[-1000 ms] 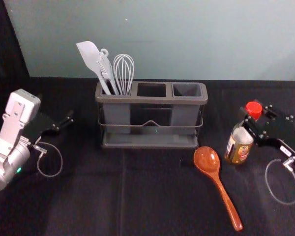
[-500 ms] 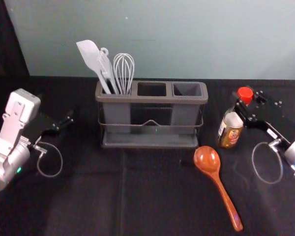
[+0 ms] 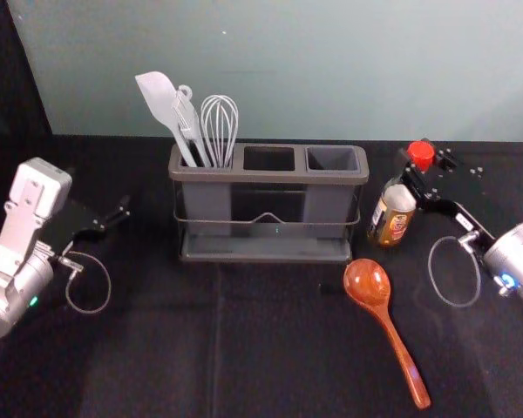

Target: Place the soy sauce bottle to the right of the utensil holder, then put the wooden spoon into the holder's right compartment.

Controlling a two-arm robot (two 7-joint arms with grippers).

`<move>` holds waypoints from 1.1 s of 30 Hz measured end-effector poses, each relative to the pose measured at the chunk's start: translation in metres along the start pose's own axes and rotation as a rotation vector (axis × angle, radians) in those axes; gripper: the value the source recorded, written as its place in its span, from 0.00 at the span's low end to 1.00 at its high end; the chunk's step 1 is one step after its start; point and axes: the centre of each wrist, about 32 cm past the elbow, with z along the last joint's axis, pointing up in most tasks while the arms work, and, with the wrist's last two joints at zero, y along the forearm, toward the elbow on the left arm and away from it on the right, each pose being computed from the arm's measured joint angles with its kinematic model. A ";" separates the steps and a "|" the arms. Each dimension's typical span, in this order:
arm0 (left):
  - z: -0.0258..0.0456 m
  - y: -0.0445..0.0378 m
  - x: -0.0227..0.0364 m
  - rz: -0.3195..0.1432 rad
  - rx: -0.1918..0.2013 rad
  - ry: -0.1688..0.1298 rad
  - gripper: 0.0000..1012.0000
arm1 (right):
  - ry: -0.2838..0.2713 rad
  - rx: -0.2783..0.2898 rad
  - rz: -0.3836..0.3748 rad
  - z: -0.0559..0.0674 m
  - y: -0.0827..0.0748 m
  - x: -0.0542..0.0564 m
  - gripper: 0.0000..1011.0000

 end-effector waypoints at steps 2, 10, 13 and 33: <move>0.0000 0.0000 0.0000 0.000 0.000 0.000 0.99 | 0.001 -0.005 0.006 -0.002 0.004 0.001 0.38; 0.0000 0.0000 0.0000 0.000 0.000 0.000 0.99 | -0.001 -0.019 0.016 -0.005 0.013 0.002 0.38; 0.0000 0.0000 0.0000 0.000 0.000 0.000 0.99 | -0.008 -0.022 0.018 -0.006 0.016 0.002 0.38; 0.0000 0.0000 0.0000 0.000 0.000 0.000 0.99 | 0.002 -0.016 0.002 -0.011 0.025 -0.002 0.40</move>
